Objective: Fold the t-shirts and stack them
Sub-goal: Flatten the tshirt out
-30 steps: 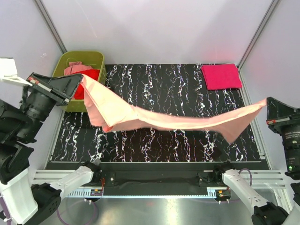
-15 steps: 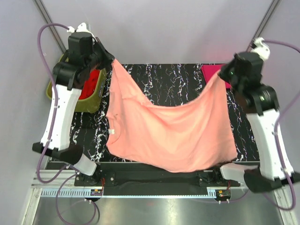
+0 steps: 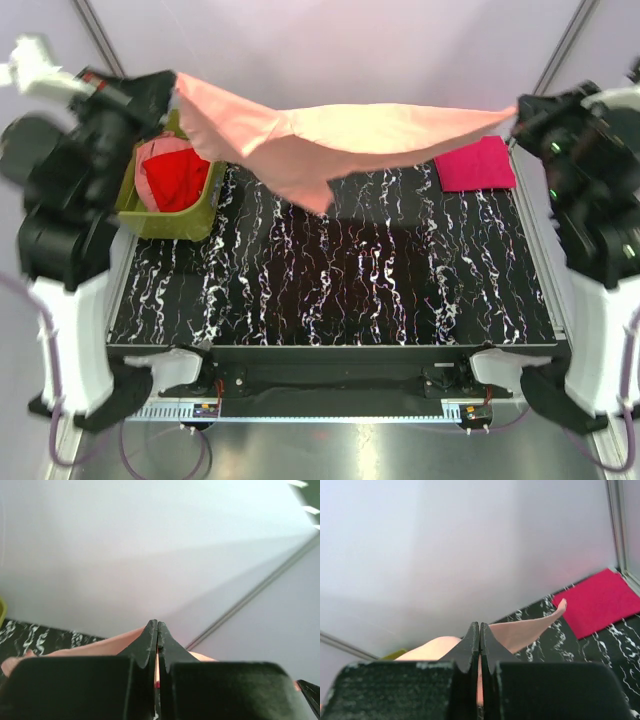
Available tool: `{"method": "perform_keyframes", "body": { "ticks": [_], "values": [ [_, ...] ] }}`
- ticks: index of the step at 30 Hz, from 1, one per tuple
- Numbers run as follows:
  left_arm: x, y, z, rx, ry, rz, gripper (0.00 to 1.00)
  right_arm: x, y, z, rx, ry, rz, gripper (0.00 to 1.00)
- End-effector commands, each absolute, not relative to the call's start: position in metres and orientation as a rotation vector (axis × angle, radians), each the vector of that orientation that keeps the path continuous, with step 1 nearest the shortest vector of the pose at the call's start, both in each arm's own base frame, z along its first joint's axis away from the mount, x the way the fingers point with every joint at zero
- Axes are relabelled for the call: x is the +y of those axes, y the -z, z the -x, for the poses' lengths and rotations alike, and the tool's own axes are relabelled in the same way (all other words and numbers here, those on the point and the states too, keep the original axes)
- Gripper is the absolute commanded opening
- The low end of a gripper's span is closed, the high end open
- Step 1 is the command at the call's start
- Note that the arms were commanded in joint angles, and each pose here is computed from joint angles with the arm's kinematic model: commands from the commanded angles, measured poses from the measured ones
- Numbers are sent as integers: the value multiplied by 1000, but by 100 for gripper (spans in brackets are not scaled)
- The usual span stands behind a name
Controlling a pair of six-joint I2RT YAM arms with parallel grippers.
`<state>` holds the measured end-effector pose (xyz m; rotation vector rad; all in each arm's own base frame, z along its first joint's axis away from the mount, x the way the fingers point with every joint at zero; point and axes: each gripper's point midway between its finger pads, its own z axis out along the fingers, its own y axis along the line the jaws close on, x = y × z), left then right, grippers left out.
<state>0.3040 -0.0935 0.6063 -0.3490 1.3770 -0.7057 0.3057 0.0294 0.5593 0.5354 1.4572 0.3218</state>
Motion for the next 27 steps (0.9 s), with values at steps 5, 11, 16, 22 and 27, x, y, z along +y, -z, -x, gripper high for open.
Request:
{"method": "perform_keyframes", "body": {
  "ticks": [5, 11, 16, 22, 27],
  "values": [
    [-78, -672, -167, 1047, 861, 183, 0, 13, -583, -183, 1341, -461, -491, 0],
    [-64, -693, -103, 971, 860, 125, 0, -18, -593, -107, 1226, -455, -530, 0],
    [-72, -707, -81, 930, 924, 61, 0, -27, -600, -94, 1195, -444, -554, 0],
    [-75, -698, -156, 1025, 766, 89, 0, -30, -586, -162, 1273, -266, -585, 0],
    [-98, -641, -268, 1233, 673, 113, 0, -23, -549, -256, 1374, -66, -563, 0]
  ]
}}
